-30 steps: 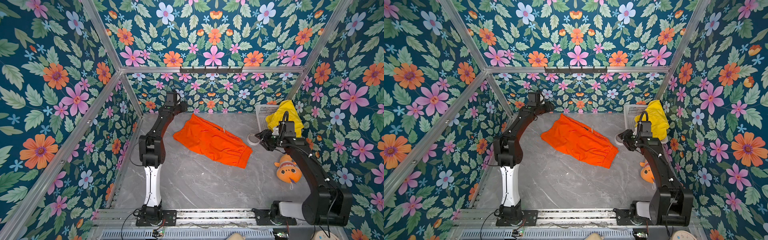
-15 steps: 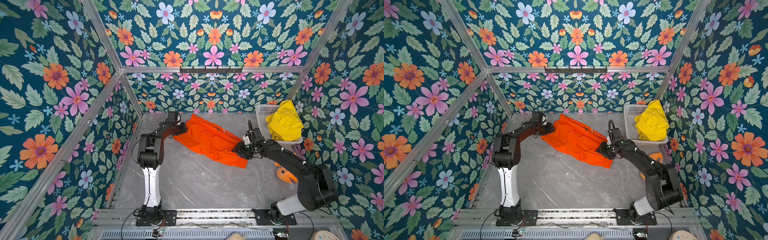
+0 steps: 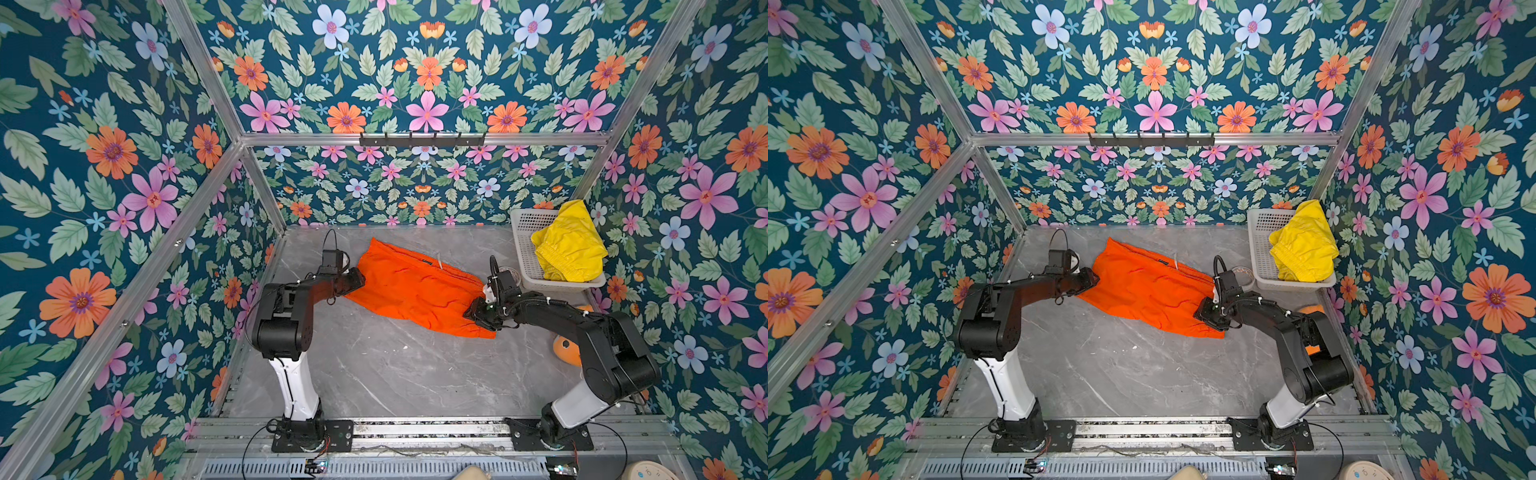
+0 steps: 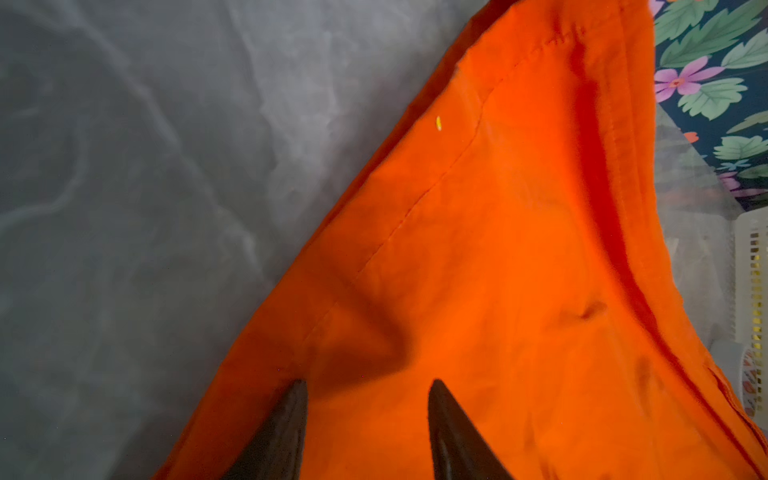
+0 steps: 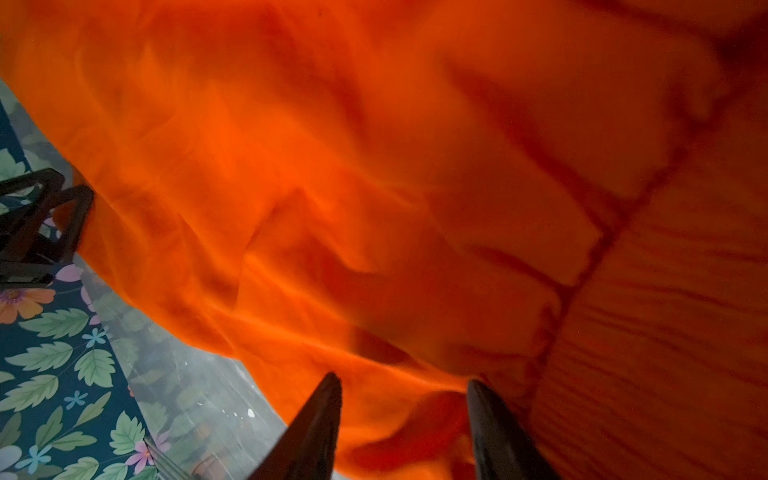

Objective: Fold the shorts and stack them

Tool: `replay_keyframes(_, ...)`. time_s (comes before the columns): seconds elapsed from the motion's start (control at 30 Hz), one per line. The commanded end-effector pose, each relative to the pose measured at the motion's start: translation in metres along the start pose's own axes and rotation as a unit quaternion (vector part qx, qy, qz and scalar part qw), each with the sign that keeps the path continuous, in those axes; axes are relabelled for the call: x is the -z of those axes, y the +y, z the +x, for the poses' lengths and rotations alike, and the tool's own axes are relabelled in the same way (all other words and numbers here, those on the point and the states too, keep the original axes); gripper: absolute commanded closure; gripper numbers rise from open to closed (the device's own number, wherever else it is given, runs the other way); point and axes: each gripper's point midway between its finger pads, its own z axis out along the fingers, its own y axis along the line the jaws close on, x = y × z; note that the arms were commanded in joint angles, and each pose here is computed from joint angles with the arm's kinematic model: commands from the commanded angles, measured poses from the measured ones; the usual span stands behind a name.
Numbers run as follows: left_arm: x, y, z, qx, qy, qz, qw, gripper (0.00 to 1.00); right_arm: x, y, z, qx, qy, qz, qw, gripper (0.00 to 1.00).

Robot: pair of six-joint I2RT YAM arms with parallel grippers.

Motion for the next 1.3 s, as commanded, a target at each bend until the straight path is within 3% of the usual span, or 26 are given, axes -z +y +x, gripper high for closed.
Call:
replay_keyframes(0.0,0.018,0.049,0.061,0.049,0.065,-0.091,0.993,0.5,0.001,-0.029,0.027,-0.01,0.03,0.041,0.999,0.5)
replay_keyframes(0.2,0.071,0.055,0.101,0.087,0.048,-0.089,0.991,0.5,0.023,-0.031,0.055,0.008,0.042,0.017,0.999,0.5)
replay_keyframes(0.4,0.131,0.0,0.047,0.029,-0.034,-0.022,0.999,0.49,0.077,0.019,0.031,0.067,-0.029,-0.052,0.996,0.5)
replay_keyframes(0.53,0.14,-0.057,0.027,-0.047,-0.038,0.03,0.998,0.52,0.093,0.048,0.015,0.086,-0.052,-0.088,0.991,0.5)
replay_keyframes(0.67,0.112,-0.118,0.05,-0.126,0.008,0.084,0.988,0.53,0.074,0.057,0.01,0.081,-0.039,-0.093,0.992,0.5)
replay_keyframes(0.87,0.062,-0.193,0.119,-0.222,0.094,0.163,0.957,0.55,0.033,0.036,0.01,0.034,-0.013,-0.068,0.997,0.51)
replay_keyframes(1.03,0.029,-0.217,0.15,-0.235,0.125,0.19,0.945,0.55,0.013,0.021,0.016,0.009,0.005,-0.055,0.998,0.51)
replay_keyframes(1.27,-0.014,-0.221,0.162,-0.236,0.145,0.186,0.943,0.56,-0.003,0.005,0.026,0.0,0.03,-0.035,0.999,0.52)
